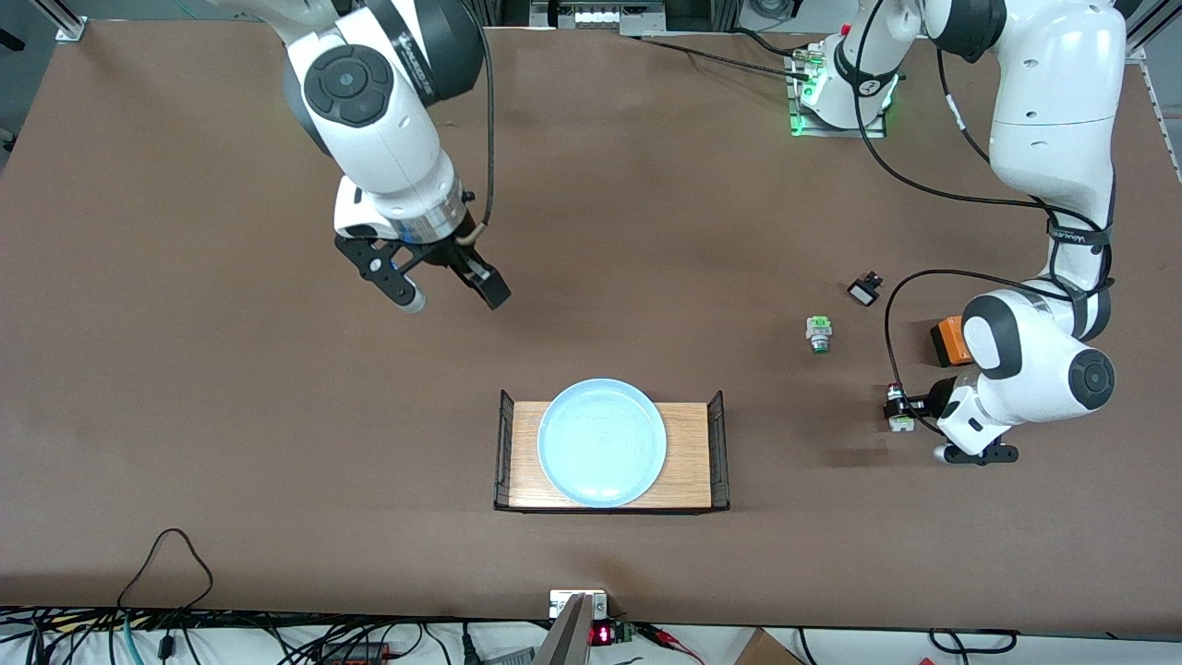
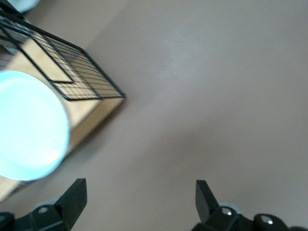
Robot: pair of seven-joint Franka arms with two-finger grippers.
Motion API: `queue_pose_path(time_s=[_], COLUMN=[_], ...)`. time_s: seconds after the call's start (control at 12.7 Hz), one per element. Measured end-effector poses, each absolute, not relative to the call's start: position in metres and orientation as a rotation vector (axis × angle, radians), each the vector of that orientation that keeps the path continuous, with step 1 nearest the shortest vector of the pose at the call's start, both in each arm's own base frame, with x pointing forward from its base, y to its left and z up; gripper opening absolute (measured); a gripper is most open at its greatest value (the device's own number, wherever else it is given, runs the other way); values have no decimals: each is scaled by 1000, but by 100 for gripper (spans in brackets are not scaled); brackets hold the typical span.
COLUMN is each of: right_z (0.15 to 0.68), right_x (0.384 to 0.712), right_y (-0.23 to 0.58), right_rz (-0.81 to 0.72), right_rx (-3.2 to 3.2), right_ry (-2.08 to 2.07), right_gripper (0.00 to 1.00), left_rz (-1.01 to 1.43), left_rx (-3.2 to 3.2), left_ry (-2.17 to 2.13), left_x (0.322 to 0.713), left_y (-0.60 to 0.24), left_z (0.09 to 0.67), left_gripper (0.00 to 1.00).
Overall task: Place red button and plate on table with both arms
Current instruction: 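Retract the left gripper while the right gripper lowers to the plate rim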
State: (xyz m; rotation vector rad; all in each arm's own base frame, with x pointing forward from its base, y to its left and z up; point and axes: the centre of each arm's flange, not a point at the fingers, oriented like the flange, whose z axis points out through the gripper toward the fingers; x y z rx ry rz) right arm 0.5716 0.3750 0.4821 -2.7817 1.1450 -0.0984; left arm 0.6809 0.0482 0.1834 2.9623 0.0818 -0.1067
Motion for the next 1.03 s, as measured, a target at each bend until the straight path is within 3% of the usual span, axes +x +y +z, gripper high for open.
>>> queue_pose_path(time_s=[0.16,0.55,0.79,1.03], right_z=[464,433,413,392], right_x=[589,608,612,613], right_y=[393,423,434,445], right_rz=[-144,-187,-211,-215], right_rx=[-2712,-2647,-2608,-2564], right_ry=[1180,1196,1199,1239], right_gripper=[100,100,100,100], left_rz=[-101,-40,-73,-86], left_rx=[2964,2968,2969,3021], left_ry=[77,30,33,41], left_x=[681,696,696,694], left_y=[48,31,43,56], left_z=[184,201,227,290], left_gripper=[47,98,100,100])
